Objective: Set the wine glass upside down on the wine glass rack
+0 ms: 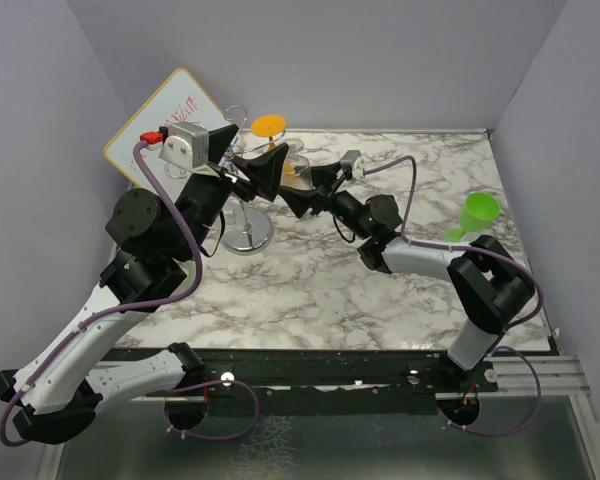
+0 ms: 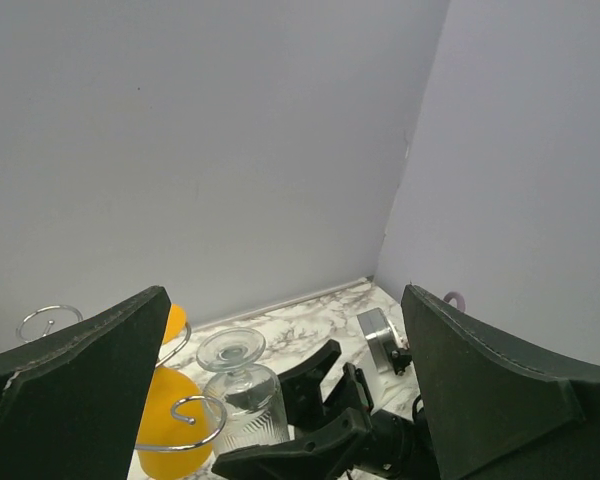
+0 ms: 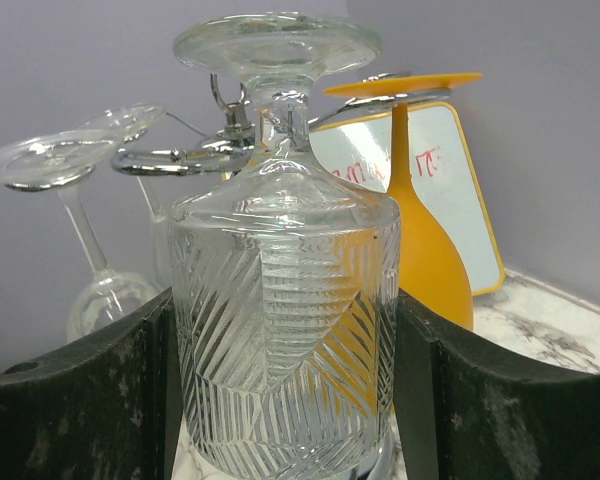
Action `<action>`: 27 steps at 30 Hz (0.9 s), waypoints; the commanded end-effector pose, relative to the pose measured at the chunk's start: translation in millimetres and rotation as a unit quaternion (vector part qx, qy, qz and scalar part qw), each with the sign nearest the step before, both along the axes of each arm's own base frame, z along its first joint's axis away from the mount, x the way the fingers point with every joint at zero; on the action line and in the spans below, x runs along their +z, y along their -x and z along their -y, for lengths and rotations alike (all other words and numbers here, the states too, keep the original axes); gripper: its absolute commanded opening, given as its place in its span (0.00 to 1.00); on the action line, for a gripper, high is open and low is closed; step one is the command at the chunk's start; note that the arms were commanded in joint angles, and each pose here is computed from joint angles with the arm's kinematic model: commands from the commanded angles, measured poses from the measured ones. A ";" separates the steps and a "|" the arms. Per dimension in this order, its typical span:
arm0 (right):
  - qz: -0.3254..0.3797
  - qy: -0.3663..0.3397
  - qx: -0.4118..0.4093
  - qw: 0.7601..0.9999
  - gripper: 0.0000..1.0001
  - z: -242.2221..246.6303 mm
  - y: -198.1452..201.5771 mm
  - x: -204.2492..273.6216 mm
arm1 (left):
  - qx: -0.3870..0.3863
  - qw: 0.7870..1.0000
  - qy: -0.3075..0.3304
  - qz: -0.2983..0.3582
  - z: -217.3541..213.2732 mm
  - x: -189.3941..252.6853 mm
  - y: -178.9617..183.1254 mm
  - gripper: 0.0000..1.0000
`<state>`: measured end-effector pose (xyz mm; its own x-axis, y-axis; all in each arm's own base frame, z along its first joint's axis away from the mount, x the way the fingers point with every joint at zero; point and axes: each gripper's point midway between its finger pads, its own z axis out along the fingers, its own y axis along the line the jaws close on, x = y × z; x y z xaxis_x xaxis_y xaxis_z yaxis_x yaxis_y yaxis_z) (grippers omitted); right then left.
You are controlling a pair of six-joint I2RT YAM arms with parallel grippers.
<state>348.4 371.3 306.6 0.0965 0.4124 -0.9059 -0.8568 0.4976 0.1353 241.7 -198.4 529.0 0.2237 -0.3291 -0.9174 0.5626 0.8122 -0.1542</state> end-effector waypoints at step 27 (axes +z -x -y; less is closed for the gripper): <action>0.021 -0.031 0.149 0.988 0.01 -52.1 26.5 16.9 | 0.030 0.999 -0.008 -0.011 -11.9 -4.0 -3.8 0.99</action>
